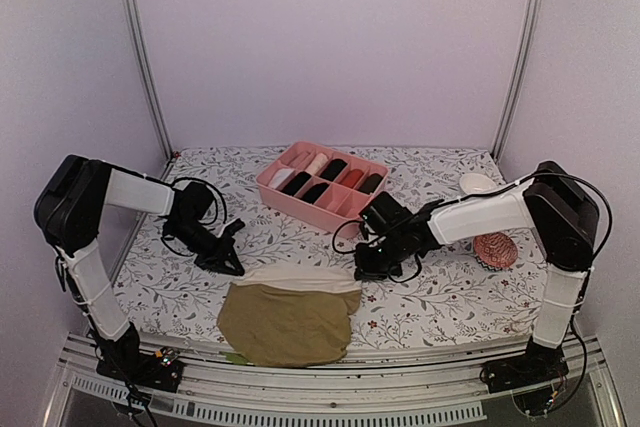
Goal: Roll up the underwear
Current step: Pick up the underwear from the center of the board, then turn over the underwear at the center of the board.
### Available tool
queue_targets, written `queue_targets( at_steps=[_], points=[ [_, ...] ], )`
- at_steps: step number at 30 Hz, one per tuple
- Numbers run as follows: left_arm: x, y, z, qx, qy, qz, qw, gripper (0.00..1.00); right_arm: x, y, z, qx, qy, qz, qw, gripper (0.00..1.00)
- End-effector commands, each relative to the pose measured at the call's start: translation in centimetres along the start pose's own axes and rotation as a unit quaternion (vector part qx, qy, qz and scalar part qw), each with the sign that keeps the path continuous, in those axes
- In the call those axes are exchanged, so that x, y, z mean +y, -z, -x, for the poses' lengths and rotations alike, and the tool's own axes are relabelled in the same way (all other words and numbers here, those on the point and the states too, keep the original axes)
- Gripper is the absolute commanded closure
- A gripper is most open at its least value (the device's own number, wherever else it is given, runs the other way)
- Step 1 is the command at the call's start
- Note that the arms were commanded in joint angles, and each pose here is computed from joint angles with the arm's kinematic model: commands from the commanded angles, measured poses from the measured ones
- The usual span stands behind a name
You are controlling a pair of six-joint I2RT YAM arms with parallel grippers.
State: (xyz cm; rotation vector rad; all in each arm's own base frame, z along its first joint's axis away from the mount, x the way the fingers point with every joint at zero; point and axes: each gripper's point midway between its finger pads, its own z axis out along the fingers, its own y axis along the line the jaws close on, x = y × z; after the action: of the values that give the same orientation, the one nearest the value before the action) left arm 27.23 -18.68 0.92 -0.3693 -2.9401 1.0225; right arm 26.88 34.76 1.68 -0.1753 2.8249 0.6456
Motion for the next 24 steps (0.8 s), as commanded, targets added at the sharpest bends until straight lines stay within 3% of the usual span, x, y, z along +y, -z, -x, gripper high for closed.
queue_targets(
  at_steps=[1, 7, 11, 14, 18, 22, 23, 24],
  points=[
    [-1.4, 2.1, 2.3, -0.039, -0.036, -0.004, 0.999, 1.00, 1.8, 4.9, 4.0, -0.068, 0.006, 0.057, 0.996, 1.00],
    [-8.0, 8.9, 9.7, -0.154, -0.174, -0.032, 0.972, 1.00, 4.1, 14.2, 11.1, -0.193, 0.023, 0.127, 0.973, 1.00],
    [-12.4, 14.9, 13.0, -0.235, -0.285, -0.026, 0.929, 1.00, 5.8, 19.4, 14.1, -0.241, 0.067, 0.169, 0.953, 1.00],
    [-15.0, 19.0, 13.1, -0.277, -0.366, -0.025, 0.888, 1.00, 7.9, 23.3, 14.7, -0.268, 0.109, 0.202, 0.935, 1.00],
    [-16.6, 18.7, 7.8, -0.254, -0.464, -0.055, 0.847, 1.00, 8.7, 25.5, 11.9, -0.261, 0.168, 0.239, 0.920, 1.00],
    [-16.2, 14.6, -0.9, -0.188, -0.570, -0.079, 0.796, 1.00, 6.5, 22.0, 4.6, -0.171, 0.180, 0.265, 0.932, 1.00],
    [-16.2, 13.7, -3.6, -0.169, -0.607, -0.081, 0.772, 1.00, 5.9, 20.7, 2.1, -0.133, 0.185, 0.269, 0.936, 0.85],
    [-15.8, 12.5, -6.3, -0.142, -0.643, -0.084, 0.748, 0.87, 5.0, 19.3, -0.6, -0.090, 0.186, 0.266, 0.941, 0.64]
  ],
)
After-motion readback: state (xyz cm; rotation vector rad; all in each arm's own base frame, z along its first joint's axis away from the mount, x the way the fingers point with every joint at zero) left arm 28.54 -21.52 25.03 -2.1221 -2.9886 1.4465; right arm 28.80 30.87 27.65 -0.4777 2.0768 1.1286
